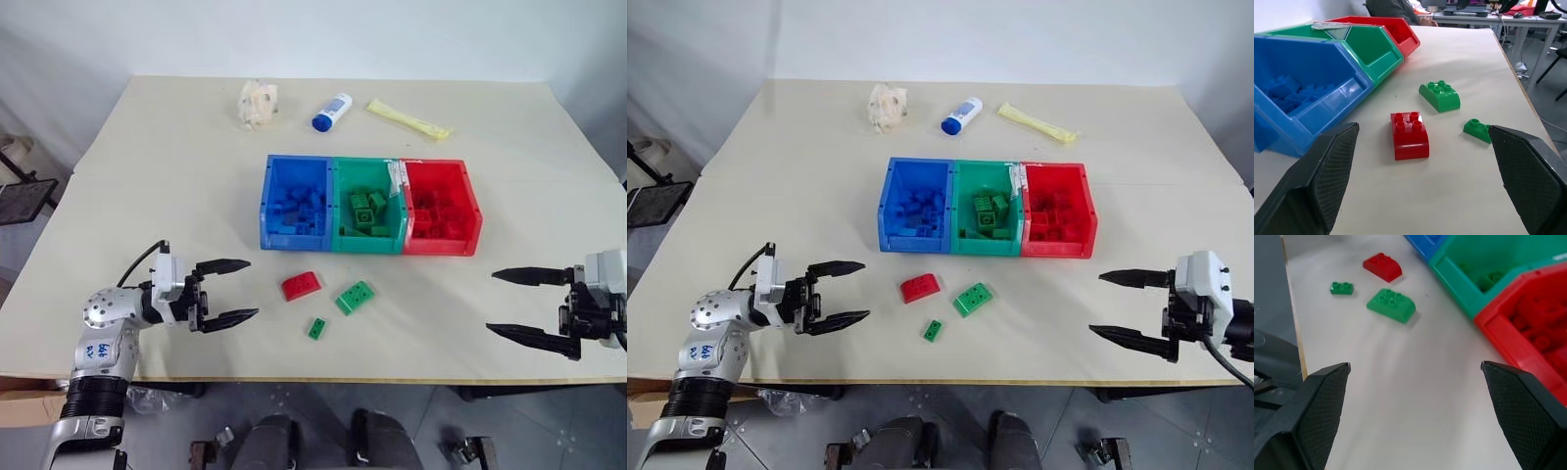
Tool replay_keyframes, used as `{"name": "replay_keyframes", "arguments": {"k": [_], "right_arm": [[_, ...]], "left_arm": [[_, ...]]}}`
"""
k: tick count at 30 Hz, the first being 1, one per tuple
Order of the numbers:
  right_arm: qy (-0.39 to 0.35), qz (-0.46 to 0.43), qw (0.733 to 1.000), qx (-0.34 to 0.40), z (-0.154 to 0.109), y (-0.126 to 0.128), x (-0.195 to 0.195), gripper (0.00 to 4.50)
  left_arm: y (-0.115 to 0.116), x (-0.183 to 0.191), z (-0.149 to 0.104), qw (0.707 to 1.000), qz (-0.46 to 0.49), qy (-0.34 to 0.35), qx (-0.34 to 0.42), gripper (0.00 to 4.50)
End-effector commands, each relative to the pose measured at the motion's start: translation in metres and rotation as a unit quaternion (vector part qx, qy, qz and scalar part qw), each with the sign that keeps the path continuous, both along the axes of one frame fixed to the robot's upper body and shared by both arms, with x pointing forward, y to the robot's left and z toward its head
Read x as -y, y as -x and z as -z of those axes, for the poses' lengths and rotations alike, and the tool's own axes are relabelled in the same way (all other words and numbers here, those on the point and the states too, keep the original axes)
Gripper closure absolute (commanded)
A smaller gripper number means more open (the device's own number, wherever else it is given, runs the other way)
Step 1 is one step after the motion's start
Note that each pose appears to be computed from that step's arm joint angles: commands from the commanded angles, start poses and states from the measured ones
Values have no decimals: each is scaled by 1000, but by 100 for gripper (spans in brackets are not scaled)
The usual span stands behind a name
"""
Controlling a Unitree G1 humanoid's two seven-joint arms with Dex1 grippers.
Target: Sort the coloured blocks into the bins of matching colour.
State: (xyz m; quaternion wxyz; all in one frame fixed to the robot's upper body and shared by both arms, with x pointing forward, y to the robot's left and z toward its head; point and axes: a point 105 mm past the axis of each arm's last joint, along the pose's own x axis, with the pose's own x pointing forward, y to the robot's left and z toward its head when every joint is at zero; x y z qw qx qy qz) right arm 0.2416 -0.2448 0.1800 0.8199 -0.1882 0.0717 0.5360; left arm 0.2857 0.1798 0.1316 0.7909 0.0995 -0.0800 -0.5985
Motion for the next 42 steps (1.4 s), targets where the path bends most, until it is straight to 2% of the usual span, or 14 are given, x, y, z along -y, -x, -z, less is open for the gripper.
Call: {"name": "replay_keyframes", "arguments": {"k": [1,10,17,25,28,35,42], "right_arm": [[29,-40,999,8,-5,-9,-26,2],[85,-153,984,11,11,-54,-100,2],[133,-228,965,8,41,-67,-128,2],[152,-237,960,-6,67,-89,-150,2],[146,-240,959,-28,69,-88,-147,64],[114,-241,964,-11,58,-81,-150,305],[45,-211,976,22,17,-74,-154,305]], "left_arm": [[-1,3,-5,1000,4,2,14,0],[7,11,-3,1000,4,14,18,0],[19,12,-1,1000,-8,18,21,0],[30,10,0,999,-31,23,23,0],[33,9,1,999,-36,23,22,0],[37,8,3,999,-40,25,18,0],[31,9,3,999,-29,24,17,0]]}}
